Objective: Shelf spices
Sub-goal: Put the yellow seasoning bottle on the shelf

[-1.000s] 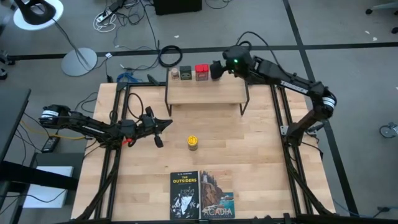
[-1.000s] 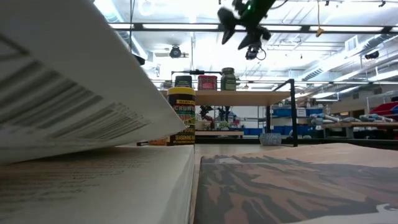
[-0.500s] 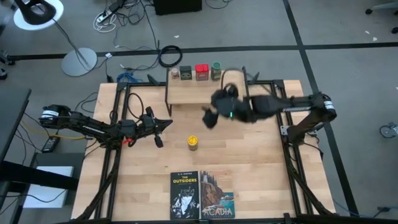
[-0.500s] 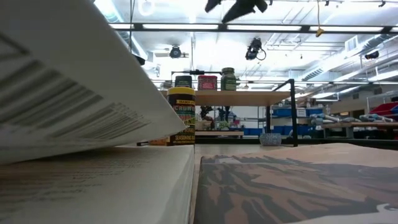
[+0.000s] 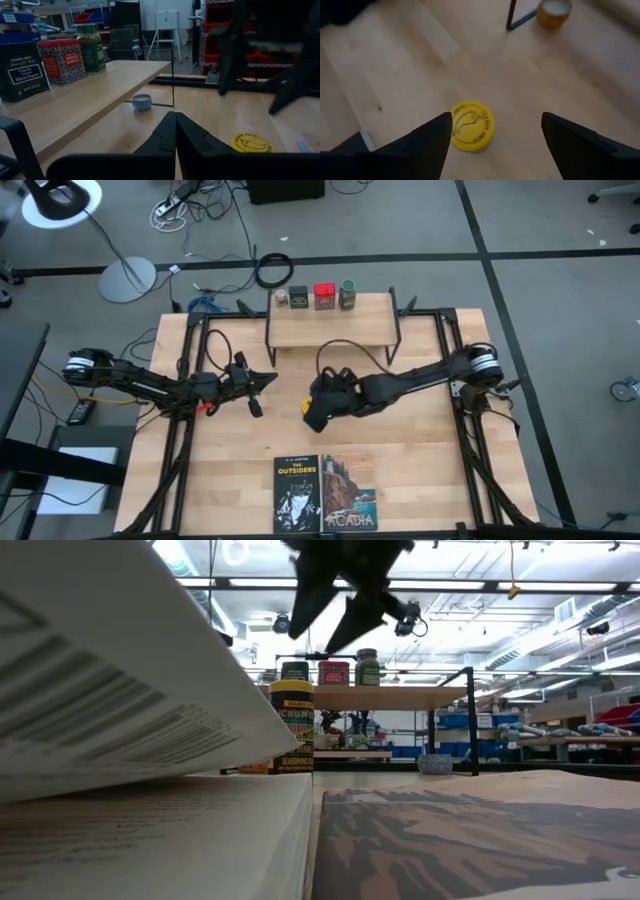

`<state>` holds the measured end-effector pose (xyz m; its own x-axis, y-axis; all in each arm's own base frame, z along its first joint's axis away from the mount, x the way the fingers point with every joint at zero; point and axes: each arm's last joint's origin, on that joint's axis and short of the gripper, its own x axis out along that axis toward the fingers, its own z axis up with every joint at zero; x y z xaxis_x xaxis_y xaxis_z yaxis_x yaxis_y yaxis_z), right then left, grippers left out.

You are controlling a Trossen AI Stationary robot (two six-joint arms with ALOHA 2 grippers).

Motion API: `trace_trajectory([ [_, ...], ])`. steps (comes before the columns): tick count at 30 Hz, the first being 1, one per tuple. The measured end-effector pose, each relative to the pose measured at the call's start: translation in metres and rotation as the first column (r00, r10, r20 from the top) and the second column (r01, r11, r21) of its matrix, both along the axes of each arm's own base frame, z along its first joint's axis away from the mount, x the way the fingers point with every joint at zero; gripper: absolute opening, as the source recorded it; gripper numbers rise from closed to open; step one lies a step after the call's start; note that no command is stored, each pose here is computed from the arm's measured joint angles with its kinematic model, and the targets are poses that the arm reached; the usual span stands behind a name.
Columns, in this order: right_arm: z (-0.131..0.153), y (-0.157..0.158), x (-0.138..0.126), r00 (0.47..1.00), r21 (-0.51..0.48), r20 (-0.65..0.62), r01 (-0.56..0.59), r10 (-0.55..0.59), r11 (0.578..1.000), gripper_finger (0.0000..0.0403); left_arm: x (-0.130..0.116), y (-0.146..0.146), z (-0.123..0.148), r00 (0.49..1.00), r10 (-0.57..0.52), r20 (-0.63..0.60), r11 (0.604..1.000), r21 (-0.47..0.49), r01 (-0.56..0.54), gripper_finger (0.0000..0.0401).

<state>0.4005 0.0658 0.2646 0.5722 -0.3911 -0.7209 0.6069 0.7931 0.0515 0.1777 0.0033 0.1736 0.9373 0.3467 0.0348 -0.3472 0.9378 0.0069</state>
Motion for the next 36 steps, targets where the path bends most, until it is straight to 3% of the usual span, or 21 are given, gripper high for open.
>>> trace_trajectory([
  [4,-0.015,0.0,0.008,1.0,0.05,-0.017,-0.003,0.004,0.999,0.0306,0.0,0.0,-0.002,1.0,0.0,-0.02,1.0,0.001,0.0,0.0008],
  [8,-0.014,0.001,0.016,0.998,0.101,0.049,-0.032,0.027,0.994,0.0306,0.0,0.0,-0.002,1.0,0.0,-0.025,1.0,0.002,0.0,0.0008],
  [15,-0.021,-0.005,0.018,1.0,0.142,0.023,-0.006,0.002,0.99,0.0306,0.0,0.0,-0.002,1.0,0.0,-0.02,1.0,0.001,0.0,0.0008],
  [29,-0.029,-0.006,0.016,1.0,0.176,0.019,0.007,-0.01,0.984,0.0306,0.0,0.0,-0.002,1.0,0.0,-0.02,1.0,0.001,0.0,0.0008],
  [36,-0.047,-0.005,0.023,1.0,0.197,-0.018,0.011,-0.008,0.98,0.0306,0.0,0.0,-0.002,1.0,0.0,-0.023,1.0,0.001,0.0,0.0008],
])
